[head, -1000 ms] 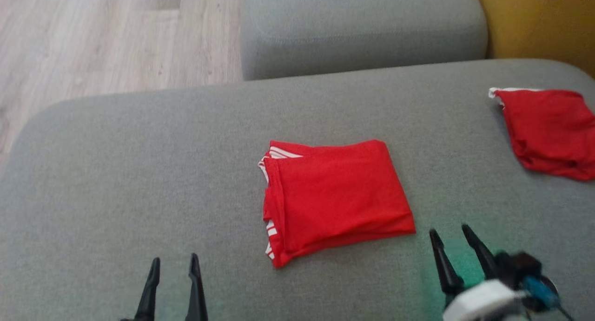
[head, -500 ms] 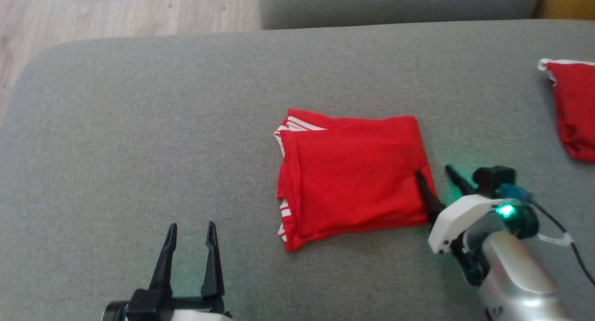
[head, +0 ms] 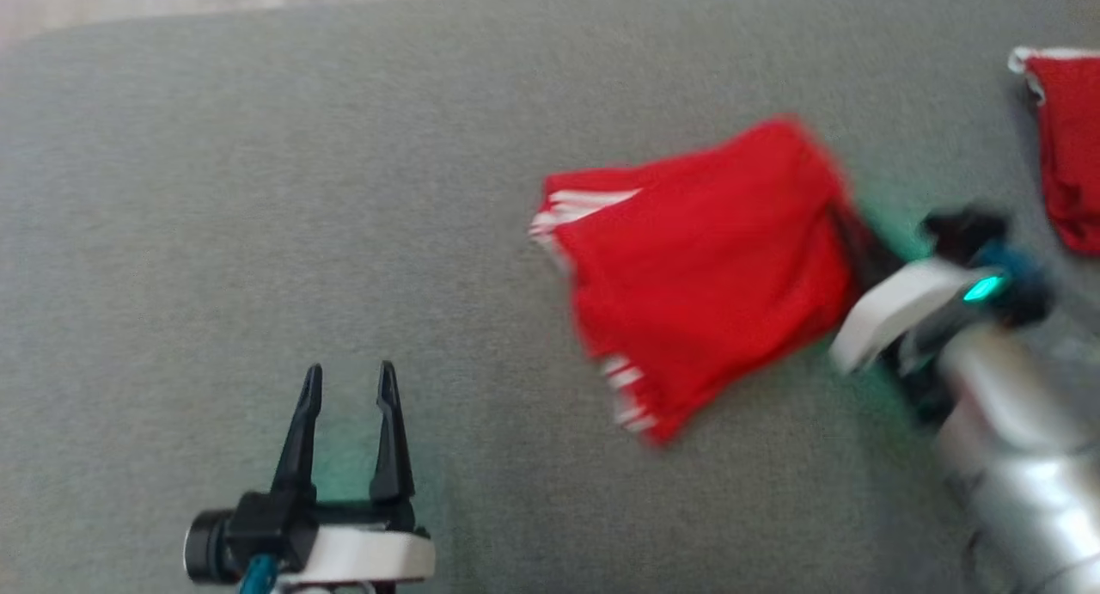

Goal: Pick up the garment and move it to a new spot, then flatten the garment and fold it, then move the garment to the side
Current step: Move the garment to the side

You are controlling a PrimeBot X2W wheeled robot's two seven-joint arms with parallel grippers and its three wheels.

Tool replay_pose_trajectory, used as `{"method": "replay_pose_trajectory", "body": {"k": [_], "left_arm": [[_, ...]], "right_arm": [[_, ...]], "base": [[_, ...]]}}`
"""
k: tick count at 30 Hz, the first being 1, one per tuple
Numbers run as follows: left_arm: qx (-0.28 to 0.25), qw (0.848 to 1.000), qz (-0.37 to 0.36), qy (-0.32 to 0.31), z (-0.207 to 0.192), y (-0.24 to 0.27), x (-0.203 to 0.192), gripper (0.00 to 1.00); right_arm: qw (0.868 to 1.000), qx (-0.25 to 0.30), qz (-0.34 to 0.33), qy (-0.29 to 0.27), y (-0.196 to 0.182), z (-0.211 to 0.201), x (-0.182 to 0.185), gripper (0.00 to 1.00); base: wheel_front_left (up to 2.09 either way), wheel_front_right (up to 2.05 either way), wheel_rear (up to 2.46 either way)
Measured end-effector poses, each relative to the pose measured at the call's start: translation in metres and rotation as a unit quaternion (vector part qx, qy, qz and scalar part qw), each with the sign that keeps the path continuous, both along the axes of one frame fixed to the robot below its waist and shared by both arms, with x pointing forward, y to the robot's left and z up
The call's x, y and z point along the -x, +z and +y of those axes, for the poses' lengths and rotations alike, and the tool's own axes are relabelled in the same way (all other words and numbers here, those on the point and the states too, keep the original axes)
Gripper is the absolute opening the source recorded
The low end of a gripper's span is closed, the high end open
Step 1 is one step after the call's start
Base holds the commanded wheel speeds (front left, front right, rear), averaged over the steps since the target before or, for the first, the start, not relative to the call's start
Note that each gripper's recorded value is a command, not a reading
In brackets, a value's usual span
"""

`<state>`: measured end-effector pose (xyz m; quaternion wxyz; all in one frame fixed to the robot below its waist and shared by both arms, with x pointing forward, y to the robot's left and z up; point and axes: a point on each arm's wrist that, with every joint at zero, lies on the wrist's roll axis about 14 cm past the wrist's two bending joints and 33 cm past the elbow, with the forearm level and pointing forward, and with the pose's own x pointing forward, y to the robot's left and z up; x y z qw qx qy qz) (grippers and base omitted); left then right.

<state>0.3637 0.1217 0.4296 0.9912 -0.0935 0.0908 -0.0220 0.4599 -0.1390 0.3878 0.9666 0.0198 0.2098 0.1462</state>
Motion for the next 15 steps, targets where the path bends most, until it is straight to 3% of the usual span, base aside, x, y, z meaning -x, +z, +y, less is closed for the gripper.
{"method": "replay_pose_trajectory", "body": {"k": [6,15], "left_arm": [[0.007,1.000,0.003,-0.028,-0.019,-0.008,-0.024,1.00],[0.017,0.998,0.008,-0.064,-0.046,-0.025,-0.059,1.00]], "right_arm": [[0.994,0.068,-0.071,-0.041,0.046,-0.073,-0.050,0.00],[0.976,0.154,-0.092,-0.127,0.079,-0.182,-0.068,0.00]], "base": [[0.00,0.00,0.00],[0.00,0.00,0.00]]}}
